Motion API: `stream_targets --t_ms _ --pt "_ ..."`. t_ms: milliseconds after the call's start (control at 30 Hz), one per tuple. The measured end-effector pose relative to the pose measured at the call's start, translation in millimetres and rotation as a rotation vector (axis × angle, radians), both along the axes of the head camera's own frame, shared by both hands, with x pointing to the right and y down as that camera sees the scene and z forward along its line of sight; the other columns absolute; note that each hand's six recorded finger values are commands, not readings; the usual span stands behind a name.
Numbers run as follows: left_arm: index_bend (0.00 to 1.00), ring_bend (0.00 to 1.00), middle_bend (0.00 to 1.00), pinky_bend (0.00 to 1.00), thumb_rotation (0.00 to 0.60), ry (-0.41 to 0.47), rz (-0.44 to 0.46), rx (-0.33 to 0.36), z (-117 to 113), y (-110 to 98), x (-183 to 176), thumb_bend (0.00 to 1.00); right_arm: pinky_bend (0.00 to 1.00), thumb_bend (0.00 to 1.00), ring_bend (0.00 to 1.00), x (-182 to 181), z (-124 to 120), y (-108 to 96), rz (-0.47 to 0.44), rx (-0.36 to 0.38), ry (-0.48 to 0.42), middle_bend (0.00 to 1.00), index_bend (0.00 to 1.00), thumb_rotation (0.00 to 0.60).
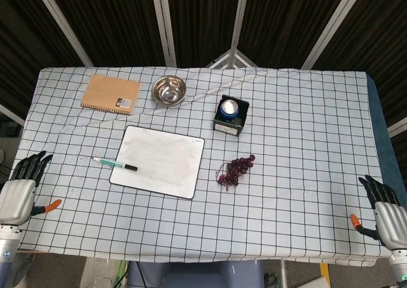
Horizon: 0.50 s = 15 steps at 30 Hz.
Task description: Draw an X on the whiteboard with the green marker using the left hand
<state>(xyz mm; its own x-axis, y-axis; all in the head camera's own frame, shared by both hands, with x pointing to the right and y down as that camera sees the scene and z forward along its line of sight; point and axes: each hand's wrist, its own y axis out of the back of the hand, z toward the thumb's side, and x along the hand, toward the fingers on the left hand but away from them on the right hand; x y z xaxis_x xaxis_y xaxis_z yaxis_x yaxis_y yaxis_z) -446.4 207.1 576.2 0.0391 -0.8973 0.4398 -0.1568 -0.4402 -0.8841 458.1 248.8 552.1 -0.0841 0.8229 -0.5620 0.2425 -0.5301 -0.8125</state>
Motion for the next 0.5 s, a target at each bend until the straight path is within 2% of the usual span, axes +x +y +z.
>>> stream_targets --t_ms 500 --pt "0.0 0.0 0.0 0.0 0.6 -0.015 0.01 -0.021 3.0 1.4 -0.7 0.02 0.0 0.35 0.0 -0.7 0.5 0.2 -0.001 -0.003 -0.002 0.0 0.0 0.6"
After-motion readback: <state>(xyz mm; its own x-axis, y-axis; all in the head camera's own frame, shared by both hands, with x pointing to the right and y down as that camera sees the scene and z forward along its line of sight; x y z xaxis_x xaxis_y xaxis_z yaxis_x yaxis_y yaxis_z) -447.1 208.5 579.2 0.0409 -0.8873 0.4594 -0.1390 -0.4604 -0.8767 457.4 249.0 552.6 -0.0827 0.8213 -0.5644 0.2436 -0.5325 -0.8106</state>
